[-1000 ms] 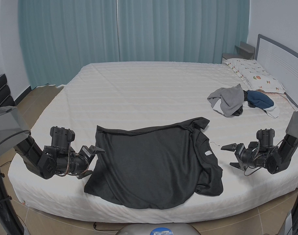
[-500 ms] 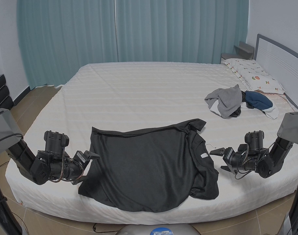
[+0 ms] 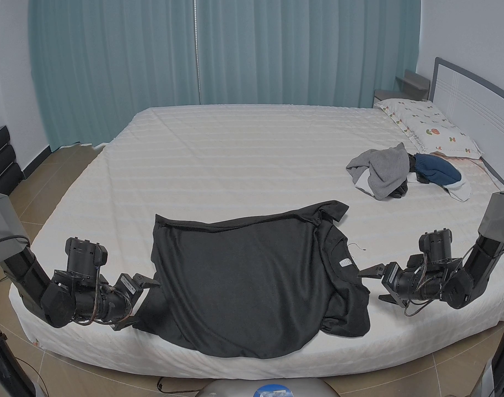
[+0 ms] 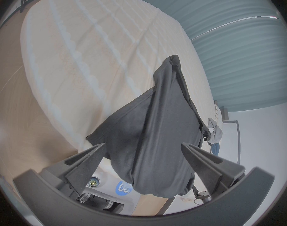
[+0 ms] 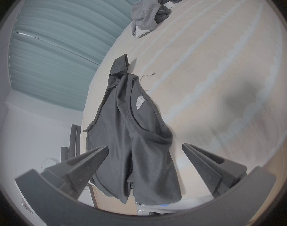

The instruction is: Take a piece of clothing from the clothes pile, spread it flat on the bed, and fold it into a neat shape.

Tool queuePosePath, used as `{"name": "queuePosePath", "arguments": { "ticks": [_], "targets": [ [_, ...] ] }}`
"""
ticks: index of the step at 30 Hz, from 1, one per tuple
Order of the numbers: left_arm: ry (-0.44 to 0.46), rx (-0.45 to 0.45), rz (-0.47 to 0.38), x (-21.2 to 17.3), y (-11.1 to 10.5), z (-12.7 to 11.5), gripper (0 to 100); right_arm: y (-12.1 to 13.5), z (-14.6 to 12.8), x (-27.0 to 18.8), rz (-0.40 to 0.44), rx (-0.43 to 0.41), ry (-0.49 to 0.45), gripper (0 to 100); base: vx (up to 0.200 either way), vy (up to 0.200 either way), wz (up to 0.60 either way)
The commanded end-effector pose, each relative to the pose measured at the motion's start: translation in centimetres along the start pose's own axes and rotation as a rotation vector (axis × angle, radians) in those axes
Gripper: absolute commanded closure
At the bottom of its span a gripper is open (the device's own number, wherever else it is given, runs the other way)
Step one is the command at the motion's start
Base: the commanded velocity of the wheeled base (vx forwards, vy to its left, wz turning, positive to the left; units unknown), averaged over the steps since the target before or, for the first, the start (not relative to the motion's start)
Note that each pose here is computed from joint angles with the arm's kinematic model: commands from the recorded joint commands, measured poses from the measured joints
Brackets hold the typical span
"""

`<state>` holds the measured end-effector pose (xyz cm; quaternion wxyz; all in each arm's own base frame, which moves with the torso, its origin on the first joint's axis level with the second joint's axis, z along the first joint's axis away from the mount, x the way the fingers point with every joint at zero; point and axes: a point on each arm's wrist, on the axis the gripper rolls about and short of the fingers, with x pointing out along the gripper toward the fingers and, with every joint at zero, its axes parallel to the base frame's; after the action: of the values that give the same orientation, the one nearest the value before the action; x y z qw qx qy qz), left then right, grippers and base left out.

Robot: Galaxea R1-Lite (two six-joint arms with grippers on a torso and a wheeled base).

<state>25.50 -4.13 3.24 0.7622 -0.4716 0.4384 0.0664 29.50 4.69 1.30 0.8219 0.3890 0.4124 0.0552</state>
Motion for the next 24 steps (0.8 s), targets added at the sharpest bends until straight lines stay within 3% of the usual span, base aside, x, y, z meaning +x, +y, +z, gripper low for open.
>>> {"name": "queuePosePath", "arguments": {
  "ticks": [1,8,24],
  "targets": [
    [-0.005,0.005,0.012,0.2,0.5,-0.3,0,-0.2,-0.1,-0.6,-0.004,0.005,-0.002,0,0.000,0.000,0.00],
    [-0.061,0.016,0.112,2.5,1.4,-0.1,0,-0.1,-0.4,-0.2,-0.005,0.001,0.010,0,0.000,0.000,0.00],
    [-0.148,0.084,0.122,5.3,0.4,1.3,0,-0.3,-0.5,0.1,-0.013,0.003,0.017,0,0.000,0.000,0.00]
  ]
}}
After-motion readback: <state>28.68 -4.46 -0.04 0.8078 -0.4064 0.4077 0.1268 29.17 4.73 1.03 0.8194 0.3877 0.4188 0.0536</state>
